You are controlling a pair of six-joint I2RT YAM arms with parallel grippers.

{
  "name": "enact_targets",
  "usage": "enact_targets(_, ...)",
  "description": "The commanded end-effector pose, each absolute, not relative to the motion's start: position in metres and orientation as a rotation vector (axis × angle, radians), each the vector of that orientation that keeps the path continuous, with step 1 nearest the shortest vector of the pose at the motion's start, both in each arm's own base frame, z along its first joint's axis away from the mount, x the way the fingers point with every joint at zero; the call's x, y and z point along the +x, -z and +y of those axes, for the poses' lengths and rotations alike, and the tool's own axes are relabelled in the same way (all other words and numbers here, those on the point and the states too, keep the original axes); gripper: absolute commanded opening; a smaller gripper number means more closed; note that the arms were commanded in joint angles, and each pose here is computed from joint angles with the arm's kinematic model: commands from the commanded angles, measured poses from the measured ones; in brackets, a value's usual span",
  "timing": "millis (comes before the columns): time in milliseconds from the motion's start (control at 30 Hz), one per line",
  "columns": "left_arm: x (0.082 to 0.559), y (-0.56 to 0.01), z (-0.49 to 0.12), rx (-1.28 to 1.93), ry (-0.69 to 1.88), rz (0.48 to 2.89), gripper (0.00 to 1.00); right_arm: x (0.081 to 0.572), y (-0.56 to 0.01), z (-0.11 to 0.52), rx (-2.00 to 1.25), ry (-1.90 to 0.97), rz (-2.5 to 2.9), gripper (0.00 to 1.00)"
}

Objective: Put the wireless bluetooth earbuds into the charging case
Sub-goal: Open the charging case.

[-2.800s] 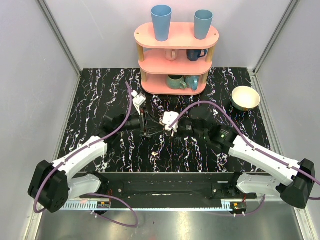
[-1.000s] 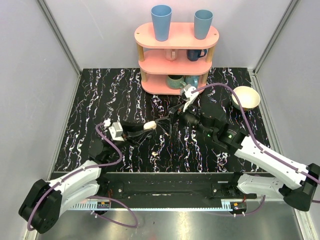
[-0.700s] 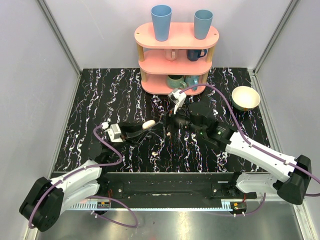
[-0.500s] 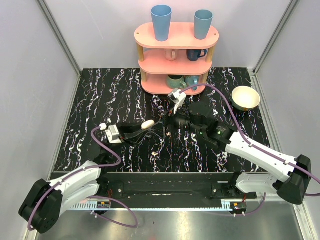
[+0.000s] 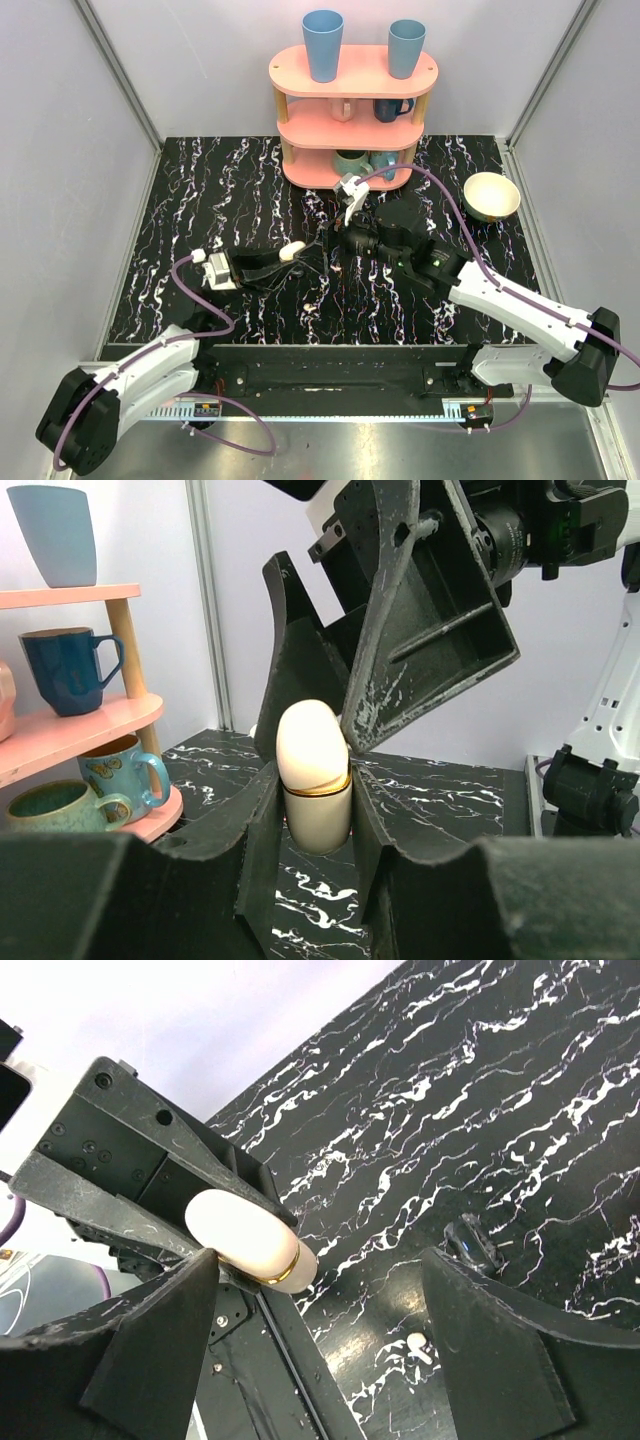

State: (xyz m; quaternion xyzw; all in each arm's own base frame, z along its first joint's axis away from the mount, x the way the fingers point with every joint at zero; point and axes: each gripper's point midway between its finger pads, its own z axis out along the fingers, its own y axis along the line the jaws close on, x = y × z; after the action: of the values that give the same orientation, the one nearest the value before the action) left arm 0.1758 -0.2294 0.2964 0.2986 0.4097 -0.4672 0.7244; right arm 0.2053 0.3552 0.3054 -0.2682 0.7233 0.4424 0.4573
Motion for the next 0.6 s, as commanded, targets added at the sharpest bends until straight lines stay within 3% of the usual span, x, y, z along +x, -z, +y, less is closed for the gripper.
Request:
enact_targets(0,0.114,-0.368,-0.214,0.754,1.026,0.481,0.00,0.227,-0.340,0.354,-0.593,-1.017,1.681,0.87)
enact_targets(567,0.122,-0.359,-0.211,0.704,1.016,0.531,0.00,0.211,-0.354,0.370,-0.700,-1.133,1.622,0.87)
